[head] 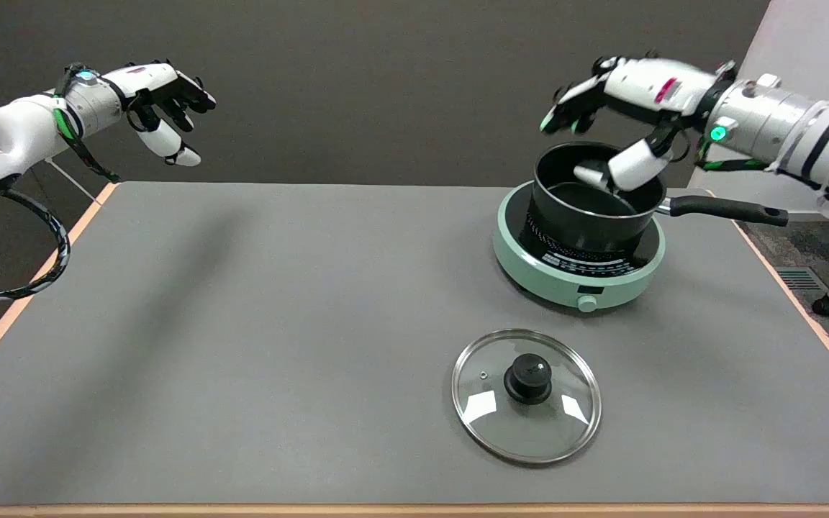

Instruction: Pick up the pot.

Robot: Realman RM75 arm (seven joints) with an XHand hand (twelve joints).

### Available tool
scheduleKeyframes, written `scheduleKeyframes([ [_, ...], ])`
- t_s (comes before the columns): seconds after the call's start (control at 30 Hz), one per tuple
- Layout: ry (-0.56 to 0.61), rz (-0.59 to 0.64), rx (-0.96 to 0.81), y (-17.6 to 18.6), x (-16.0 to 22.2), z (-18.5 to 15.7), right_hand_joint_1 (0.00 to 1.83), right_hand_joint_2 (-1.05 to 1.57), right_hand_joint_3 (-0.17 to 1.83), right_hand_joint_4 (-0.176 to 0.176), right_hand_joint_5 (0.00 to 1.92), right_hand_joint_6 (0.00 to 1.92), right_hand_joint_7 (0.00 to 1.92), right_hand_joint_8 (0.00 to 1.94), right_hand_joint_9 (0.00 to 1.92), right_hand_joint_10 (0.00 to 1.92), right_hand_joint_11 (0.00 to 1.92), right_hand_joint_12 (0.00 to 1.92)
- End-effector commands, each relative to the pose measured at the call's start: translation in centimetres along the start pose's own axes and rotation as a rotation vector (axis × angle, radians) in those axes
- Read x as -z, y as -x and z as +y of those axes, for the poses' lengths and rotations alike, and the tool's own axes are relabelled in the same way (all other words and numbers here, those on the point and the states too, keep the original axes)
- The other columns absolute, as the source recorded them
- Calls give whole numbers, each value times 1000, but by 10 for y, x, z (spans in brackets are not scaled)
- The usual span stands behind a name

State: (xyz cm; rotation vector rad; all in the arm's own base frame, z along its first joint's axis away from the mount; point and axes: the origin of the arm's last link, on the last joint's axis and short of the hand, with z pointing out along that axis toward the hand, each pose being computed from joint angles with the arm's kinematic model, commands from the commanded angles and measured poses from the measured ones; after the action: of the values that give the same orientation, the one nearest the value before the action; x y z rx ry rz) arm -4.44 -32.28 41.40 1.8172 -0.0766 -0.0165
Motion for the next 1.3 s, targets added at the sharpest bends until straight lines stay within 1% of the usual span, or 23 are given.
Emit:
scheduleKeyframes([
  [0.03,496,583,385,-22,88,56,919,614,957,45,627,391,691,277,669,577,254,1321],
  [0.07,529,632,428,-19,96,54,914,613,957,63,637,407,710,268,693,578,328,1288],
  [0.1,563,687,470,-15,105,51,931,603,938,97,656,413,739,258,728,567,466,1215],
  [0.13,585,717,489,-11,109,49,943,594,924,118,665,413,754,254,746,560,537,1174],
  [0.2,630,760,508,-4,118,46,940,590,925,141,665,418,759,256,753,564,553,1170],
  [0.23,641,760,502,-2,121,47,936,587,924,149,664,418,760,258,755,567,556,1174],
  [0.3,666,762,490,4,128,49,927,582,922,153,657,405,756,256,755,565,557,1178],
  [0.33,673,759,482,6,130,49,927,580,927,152,651,390,752,254,751,560,555,1178],
  [0.37,682,752,470,9,132,51,872,585,962,145,627,400,742,248,738,579,556,1162],
  [0.4,689,744,462,12,134,52,865,583,966,144,622,394,734,242,732,574,553,1157],
  [0.47,695,728,446,17,135,52,858,579,969,142,614,379,721,233,719,559,545,1143],
  [0.5,694,720,440,20,135,52,888,563,951,139,612,340,703,225,706,518,515,1119],
  [0.57,687,703,426,26,133,50,884,550,937,133,604,305,658,218,677,460,464,1027],
  [0.63,679,696,416,30,132,47,853,519,961,118,575,279,601,187,608,405,397,842],
  [0.67,671,693,407,33,131,44,966,54,971,122,429,221,445,160,450,306,301,606],
  [0.7,664,692,400,34,129,42,1247,-1047,990,138,96,96,96,96,96,96,96,96],
  [0.83,638,683,391,39,126,34,1214,-1047,946,76,134,134,134,134,134,134,134,134],
  [0.9,630,679,385,41,124,32,1193,-1047,844,43,146,146,146,146,146,146,146,146],
  [0.97,626,672,375,42,122,32,1179,-1047,794,28,148,148,148,148,148,148,148,148],
  [1.17,604,609,309,56,110,33,1173,-1047,734,22,140,140,140,140,140,140,140,140],
  [1.3,608,554,234,69,100,41,1173,-1047,752,22,135,135,135,135,135,135,135,135],
])
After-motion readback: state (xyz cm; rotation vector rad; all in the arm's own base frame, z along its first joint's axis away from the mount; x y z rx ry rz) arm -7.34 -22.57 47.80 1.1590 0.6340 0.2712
